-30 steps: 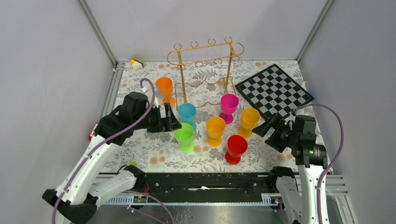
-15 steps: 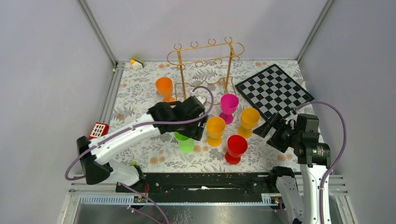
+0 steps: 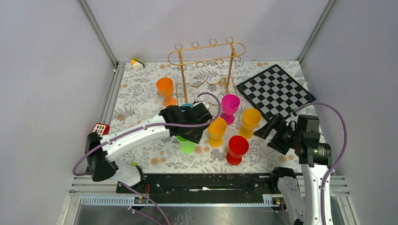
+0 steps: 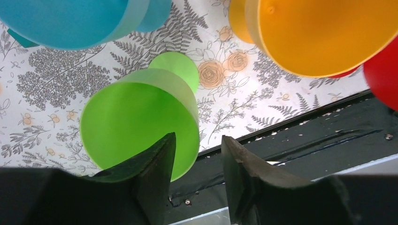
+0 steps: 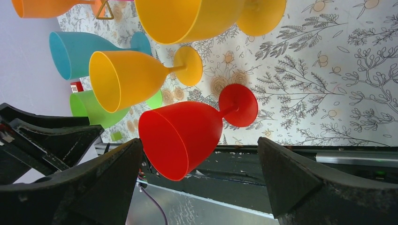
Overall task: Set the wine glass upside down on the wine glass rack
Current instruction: Pick up the wine glass at the center of the board.
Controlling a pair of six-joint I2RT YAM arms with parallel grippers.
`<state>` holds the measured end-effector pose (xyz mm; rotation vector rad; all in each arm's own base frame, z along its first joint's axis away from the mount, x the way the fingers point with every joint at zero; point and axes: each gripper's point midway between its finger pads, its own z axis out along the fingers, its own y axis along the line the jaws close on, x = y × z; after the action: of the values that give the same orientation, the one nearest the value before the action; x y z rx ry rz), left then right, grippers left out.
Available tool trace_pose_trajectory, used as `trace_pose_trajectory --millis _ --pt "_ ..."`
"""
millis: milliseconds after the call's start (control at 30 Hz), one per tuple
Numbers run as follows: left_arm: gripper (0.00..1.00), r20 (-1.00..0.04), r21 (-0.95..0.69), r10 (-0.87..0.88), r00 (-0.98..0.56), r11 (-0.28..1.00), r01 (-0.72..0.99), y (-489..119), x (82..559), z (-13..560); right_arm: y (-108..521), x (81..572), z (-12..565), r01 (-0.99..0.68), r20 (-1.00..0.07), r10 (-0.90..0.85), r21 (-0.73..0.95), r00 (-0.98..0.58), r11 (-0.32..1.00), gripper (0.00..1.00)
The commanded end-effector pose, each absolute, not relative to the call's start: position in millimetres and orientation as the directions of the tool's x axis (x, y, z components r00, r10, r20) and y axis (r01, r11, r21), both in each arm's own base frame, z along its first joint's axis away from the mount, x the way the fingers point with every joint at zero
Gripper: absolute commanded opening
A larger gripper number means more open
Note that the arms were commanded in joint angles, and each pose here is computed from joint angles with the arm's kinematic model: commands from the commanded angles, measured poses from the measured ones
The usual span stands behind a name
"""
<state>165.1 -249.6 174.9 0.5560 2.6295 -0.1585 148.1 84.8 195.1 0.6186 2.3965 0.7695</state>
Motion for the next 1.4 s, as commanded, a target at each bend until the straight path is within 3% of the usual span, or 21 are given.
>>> trace_pose_trajectory --millis 0,267,467,700,1100,1367 --pt "0.45 -0.448 0.001 0.342 -0.826 0.924 0.382 -248.2 167.2 163.9 87.3 146.6 200.2 0.240 -0.343 0.544 0.633 -0.766 0.737 0.99" --pt "0.38 -0.432 0.008 0.351 -0.831 0.922 0.386 -247.8 165.5 154.4 90.1 144.7 205.2 0.227 -0.336 0.534 0.641 -0.776 0.734 0.99" --pt "0.16 -0.438 -0.017 0.340 -0.832 0.922 0.386 -247.5 161.5 158.5 90.7 140.3 209.1 0.224 -0.333 0.527 0.639 -0.782 0.736 0.99" --pt "0.00 -0.472 -0.117 0.315 -0.823 0.903 0.413 -250.1 150.8 184.8 94.9 137.3 218.8 0.200 -0.345 0.533 0.664 -0.772 0.720 0.99" --pt "0.00 -0.576 -0.331 0.207 -0.791 0.826 0.457 -238.3 123.7 268.1 104.8 130.0 227.3 0.172 -0.314 0.514 0.699 -0.798 0.694 0.99" --pt "0.00 -0.689 -0.550 0.016 -0.725 0.640 0.537 -246.6 107.7 353.1 119.9 122.9 245.1 0.146 -0.255 0.498 0.761 -0.829 0.632 0.99"
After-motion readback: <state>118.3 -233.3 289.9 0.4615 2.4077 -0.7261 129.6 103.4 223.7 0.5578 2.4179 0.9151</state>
